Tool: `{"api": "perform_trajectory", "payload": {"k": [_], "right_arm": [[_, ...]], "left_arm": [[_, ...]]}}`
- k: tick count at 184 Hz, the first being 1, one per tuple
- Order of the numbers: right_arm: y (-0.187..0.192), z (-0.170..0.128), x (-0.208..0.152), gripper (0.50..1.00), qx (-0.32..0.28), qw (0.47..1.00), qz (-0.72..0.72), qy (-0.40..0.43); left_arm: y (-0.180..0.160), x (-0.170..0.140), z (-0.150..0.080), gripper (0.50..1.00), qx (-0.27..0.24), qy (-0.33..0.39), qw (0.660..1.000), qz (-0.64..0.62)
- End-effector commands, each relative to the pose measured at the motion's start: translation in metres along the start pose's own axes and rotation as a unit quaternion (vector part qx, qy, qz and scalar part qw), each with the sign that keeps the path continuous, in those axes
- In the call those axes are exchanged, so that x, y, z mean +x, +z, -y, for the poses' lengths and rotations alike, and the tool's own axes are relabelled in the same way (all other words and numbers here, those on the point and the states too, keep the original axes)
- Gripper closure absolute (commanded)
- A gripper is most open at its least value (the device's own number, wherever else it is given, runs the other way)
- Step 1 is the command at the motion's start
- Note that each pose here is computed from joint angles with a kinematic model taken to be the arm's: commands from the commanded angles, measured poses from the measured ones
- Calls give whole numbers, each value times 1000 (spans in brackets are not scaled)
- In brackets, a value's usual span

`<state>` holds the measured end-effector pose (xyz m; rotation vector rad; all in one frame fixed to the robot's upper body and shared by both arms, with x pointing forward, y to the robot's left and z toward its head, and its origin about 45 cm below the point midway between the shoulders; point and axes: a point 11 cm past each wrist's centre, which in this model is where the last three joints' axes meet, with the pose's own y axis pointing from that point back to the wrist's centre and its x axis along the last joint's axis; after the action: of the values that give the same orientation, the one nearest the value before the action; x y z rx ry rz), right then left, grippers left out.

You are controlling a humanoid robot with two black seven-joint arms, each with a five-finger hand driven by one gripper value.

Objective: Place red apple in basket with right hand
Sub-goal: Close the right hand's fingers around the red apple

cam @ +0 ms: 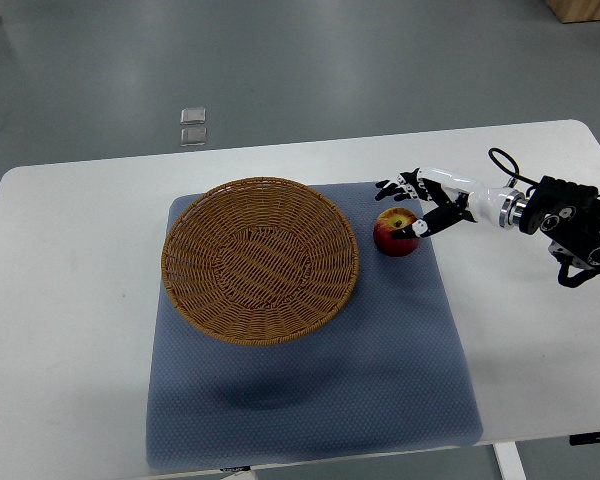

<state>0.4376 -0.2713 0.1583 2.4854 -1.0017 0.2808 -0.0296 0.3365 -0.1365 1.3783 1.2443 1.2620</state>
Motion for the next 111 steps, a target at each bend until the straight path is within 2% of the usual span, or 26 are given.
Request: {"api": "perform_trajectory", "payload": {"k": [1,42,111], "right_arm": [[2,0,-2,589,-6,1000,-18,-6],[12,-1,-8,589,-28,998,-60,-13],[13,0,-15,589,-27,996,-78,-30]], "left_arm": [[0,0,0,500,0,0,1000,1],[0,-1,0,500,0,-1,1000,2],[0,0,0,500,0,0,1000,2]]}}
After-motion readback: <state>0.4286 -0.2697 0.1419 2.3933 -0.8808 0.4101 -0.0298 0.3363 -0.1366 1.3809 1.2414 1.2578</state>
